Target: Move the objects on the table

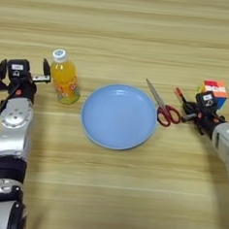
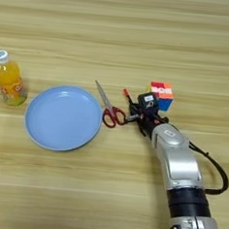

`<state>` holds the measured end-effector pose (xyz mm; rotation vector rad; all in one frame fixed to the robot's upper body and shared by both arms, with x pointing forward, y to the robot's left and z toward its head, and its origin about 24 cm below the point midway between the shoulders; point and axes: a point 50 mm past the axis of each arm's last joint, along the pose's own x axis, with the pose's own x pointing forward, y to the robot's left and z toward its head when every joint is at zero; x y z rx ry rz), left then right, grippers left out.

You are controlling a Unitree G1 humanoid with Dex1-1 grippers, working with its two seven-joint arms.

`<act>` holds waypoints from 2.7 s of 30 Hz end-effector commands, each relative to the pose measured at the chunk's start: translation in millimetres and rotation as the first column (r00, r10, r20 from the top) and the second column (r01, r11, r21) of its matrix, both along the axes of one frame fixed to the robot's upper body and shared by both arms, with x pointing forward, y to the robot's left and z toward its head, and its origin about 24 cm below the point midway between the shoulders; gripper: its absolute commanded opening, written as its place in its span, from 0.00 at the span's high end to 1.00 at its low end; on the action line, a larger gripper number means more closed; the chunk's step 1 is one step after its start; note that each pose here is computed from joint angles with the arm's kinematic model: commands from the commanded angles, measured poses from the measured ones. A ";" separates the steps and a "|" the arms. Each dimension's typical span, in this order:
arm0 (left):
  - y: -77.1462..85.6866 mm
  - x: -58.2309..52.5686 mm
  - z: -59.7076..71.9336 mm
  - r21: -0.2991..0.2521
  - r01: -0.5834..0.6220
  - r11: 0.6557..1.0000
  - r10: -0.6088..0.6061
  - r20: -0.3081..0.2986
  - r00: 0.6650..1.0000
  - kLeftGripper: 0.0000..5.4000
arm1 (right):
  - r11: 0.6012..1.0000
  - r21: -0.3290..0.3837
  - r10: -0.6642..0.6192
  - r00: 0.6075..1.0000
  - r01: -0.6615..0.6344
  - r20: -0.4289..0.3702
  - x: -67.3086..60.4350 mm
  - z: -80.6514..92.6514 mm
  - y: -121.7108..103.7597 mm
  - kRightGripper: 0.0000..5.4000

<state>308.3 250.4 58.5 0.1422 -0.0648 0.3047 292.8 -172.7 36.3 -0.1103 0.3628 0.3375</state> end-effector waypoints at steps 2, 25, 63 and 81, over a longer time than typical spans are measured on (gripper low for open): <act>1.2 0.7 -0.2 0.015 0.002 1.000 -0.002 -0.010 1.000 0.00 | 1.000 -0.016 -0.011 1.000 0.011 0.002 1.3 -1.4 -3.8 0.92; 2.0 1.2 -0.1 0.016 0.001 1.000 -0.001 -0.010 1.000 0.00 | 0.994 -0.003 -0.099 0.907 0.110 0.409 27.3 71.3 -18.1 0.39; 1.5 1.0 -0.1 0.017 0.001 1.000 -0.001 -0.008 1.000 0.00 | 0.975 -0.025 -0.216 0.967 0.222 0.133 49.9 10.9 -45.4 0.02; 1.2 0.9 -0.3 0.017 0.001 1.000 -0.001 -0.008 1.000 0.00 | 0.981 0.047 -0.190 0.978 0.187 0.088 50.6 6.7 -37.8 0.38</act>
